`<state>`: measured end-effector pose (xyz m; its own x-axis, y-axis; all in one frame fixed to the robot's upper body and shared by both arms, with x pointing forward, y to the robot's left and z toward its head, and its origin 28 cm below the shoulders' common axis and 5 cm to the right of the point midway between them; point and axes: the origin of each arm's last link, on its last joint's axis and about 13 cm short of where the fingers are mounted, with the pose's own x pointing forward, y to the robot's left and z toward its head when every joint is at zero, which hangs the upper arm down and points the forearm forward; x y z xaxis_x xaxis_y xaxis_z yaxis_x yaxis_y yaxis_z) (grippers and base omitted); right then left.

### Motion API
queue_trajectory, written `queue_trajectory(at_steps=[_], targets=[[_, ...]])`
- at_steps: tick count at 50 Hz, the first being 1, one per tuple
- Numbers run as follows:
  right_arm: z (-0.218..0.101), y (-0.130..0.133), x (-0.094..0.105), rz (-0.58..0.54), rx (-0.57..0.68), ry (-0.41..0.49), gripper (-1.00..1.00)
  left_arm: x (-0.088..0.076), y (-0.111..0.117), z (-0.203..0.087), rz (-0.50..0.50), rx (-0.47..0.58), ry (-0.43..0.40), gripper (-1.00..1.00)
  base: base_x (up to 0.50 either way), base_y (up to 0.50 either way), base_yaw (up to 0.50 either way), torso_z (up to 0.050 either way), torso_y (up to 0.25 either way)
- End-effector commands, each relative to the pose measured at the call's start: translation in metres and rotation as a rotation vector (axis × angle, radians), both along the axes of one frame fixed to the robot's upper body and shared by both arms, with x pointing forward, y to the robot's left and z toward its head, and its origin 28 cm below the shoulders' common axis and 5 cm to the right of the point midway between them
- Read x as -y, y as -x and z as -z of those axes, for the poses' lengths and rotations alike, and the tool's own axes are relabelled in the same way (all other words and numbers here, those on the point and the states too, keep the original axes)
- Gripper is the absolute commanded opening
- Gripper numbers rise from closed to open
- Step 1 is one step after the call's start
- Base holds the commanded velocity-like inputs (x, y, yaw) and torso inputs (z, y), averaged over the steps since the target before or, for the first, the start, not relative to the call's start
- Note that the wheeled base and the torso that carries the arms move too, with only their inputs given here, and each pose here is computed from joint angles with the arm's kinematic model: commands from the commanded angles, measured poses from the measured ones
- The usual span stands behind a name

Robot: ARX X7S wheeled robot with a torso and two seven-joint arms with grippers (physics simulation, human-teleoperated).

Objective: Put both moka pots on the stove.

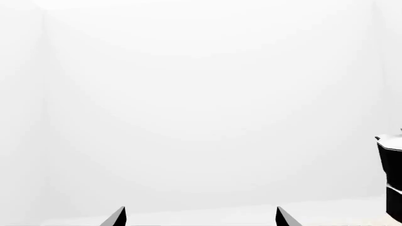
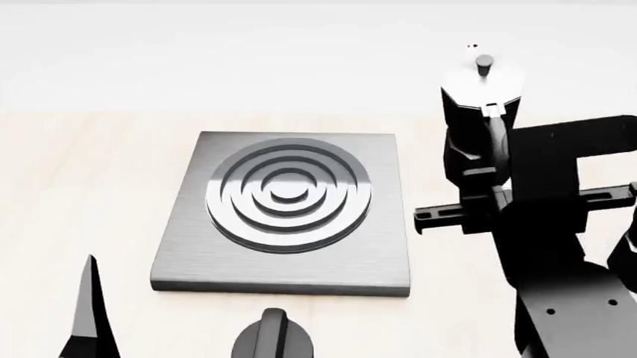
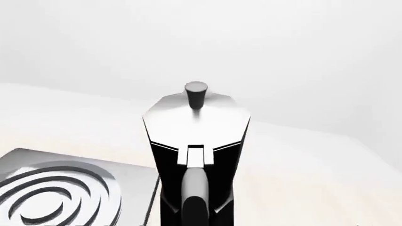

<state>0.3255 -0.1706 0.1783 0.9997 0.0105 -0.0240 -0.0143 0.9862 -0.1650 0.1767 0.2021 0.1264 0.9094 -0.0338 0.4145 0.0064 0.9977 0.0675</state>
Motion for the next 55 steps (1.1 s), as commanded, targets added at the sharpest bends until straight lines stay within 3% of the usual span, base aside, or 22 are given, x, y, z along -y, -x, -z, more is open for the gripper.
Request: queue_trajectory(at_steps=[1, 18, 38, 46, 55], targets=[[-0.019, -0.011, -0.031, -0.070, 0.147, -0.014, -1.00, -0.002, 0.004, 0.000, 0.002, -0.005, 0.002, 1.00, 0.00, 0.00, 0.00, 0.000, 0.000], [-0.019, -0.043, -0.085, -0.197, 0.172, -0.046, -1.00, -0.004, 0.005, -0.001, -0.007, -0.001, 0.006, 1.00, 0.00, 0.00, 0.00, 0.000, 0.001], [0.003, -0.070, -0.120, -0.277, 0.085, -0.119, -1.00, -0.008, 0.010, -0.002, -0.007, -0.006, 0.003, 1.00, 0.00, 0.00, 0.00, 0.000, 0.001], [-0.011, -0.070, -0.135, -0.331, 0.080, -0.179, -1.00, -0.007, 0.010, 0.001, -0.004, -0.023, -0.015, 1.00, 0.00, 0.00, 0.00, 0.000, 0.001], [-0.003, -0.079, -0.143, -0.345, 0.046, -0.175, -1.00, -0.005, 0.013, 0.001, 0.015, -0.015, -0.001, 1.00, 0.00, 0.00, 0.00, 0.000, 0.001]])
